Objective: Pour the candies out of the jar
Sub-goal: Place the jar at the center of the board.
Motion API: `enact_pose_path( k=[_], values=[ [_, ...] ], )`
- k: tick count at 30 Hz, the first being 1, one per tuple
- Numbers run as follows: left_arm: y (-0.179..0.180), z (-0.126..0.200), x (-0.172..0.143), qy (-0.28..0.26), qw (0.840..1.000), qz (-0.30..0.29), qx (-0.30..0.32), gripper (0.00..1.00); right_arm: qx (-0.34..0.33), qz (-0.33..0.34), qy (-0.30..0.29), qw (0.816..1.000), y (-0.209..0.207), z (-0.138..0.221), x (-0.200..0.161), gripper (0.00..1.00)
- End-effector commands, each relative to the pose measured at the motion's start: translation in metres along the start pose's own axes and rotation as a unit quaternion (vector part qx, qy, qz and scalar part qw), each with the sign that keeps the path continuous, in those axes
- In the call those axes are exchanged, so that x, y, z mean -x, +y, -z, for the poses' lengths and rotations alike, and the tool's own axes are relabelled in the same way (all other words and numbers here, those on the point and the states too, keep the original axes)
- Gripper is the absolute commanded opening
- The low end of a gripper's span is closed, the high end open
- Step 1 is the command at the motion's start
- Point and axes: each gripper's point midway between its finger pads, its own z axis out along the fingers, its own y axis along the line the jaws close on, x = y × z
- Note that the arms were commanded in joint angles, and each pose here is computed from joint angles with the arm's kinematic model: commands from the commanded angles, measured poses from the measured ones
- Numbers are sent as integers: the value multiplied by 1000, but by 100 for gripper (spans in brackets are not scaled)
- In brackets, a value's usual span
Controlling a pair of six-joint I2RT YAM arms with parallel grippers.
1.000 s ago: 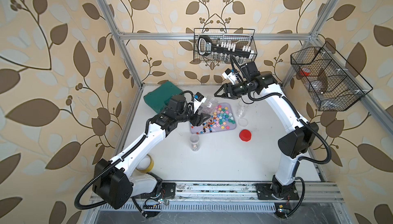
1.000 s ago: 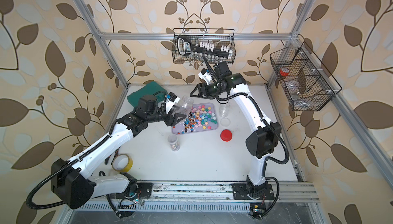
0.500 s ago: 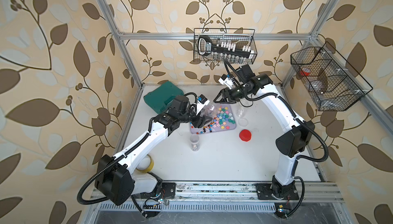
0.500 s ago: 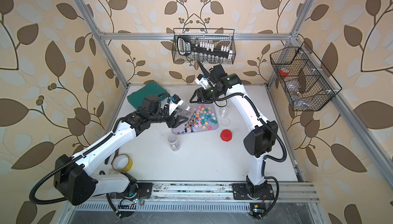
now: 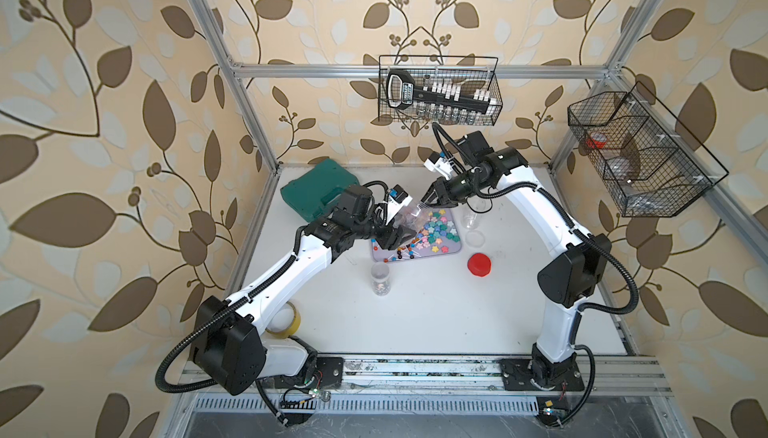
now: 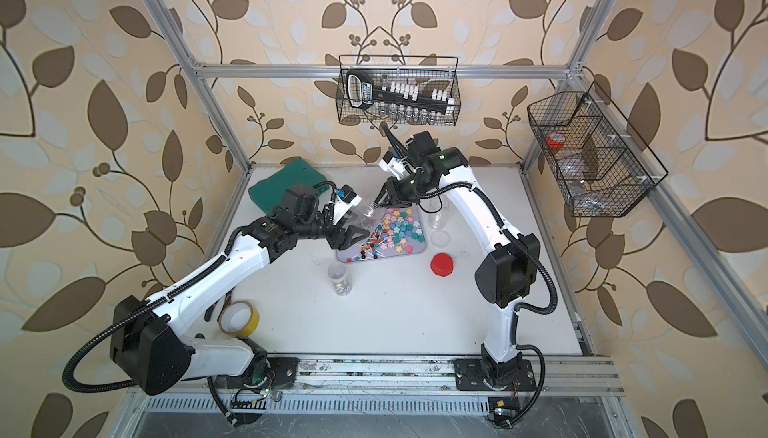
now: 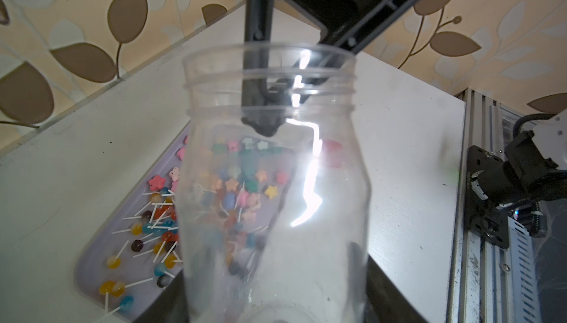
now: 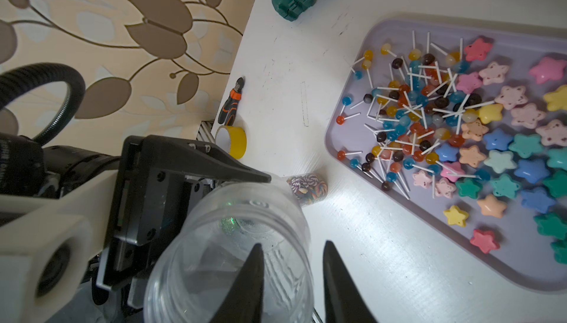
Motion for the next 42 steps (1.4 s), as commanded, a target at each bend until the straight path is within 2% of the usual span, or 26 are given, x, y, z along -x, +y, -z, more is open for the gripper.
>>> enact_pose_path(
  k=[1, 8, 14, 18, 23, 30, 33, 38, 42],
  values=[
    [0, 5, 25, -27, 999, -29, 6, 45, 7, -2, 17, 1000, -1, -7, -7, 22],
    [5, 0, 16, -15, 999, -25, 13, 50, 10, -4, 21, 1000, -1, -8, -10, 1],
    [9, -4, 12, -11, 1000, -19, 20, 59, 8, -2, 19, 1000, 0, -5, -11, 0],
    [10, -6, 10, -7, 1000, -16, 19, 72, -3, 2, 12, 1000, 0, 0, -11, 0],
    [13, -6, 12, -8, 999, -20, 27, 99, -29, 3, 0, 1000, -6, 9, -11, 0],
    [21, -3, 20, -11, 998, -32, 49, 99, -67, -13, -29, 997, -26, 32, -9, 0],
    [28, 0, 27, -18, 997, -35, 72, 99, -113, -21, -43, 992, -44, 46, -7, 0],
    [50, 6, 34, -14, 991, -21, 129, 99, -229, -32, -60, 971, -86, 79, -9, 0],
    [72, 9, 31, 2, 983, 25, 180, 99, -294, -36, -87, 951, -106, 109, -1, 0]
  ],
)
